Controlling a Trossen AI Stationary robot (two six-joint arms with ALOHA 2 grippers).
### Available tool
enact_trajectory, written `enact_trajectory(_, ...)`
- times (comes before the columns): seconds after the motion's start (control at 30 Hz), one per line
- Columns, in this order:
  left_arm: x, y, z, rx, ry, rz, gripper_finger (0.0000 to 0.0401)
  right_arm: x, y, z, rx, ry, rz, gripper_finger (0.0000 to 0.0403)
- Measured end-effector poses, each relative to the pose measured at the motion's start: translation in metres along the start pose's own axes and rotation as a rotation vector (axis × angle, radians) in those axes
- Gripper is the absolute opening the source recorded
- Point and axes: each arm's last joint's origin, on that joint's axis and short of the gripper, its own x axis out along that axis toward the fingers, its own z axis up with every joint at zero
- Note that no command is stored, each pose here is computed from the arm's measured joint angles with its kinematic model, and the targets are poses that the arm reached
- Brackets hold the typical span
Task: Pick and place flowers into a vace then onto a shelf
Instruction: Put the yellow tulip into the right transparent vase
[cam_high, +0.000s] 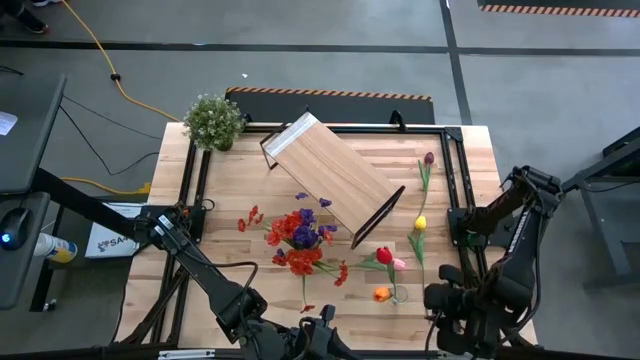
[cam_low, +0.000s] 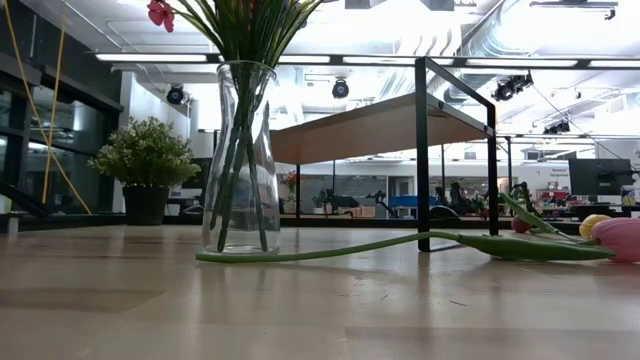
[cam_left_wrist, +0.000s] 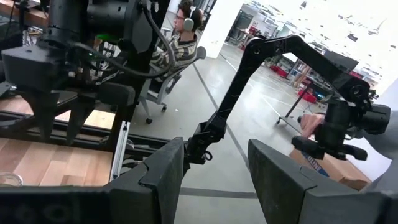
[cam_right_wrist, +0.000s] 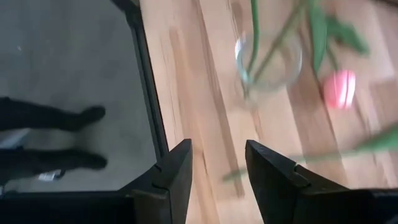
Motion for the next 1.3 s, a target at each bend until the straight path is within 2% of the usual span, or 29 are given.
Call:
enact_trajectory(0.23, 0.000, 0.000, 0.000, 0.000, 0.000, -0.001, 0.0211, -0.005, -0.001, -0.017, 0.082, 0.099, -0.026, 0.0139)
enact_trajectory(0.57, 0.000, 0.000, -0.001, 0.003, 0.006, 0.002, 0.0211, -0.010, 0.002, -0.034, 0.221, 0.153, -0.022, 0.0139)
enact_trajectory(1.0, -0.001, 0.003, -0.007, 0.031, 0.068, 0.032, 0.0211, -0.005, -0.009, -0.019, 0.364, 0.183, -0.116, 0.0139)
enact_trajectory(1.3, -0.001, 0.007, -0.014, 0.063, 0.136, 0.065, 0.0211, -0.003, -0.022, -0.011, 0.424, 0.222, -0.244, 0.0139)
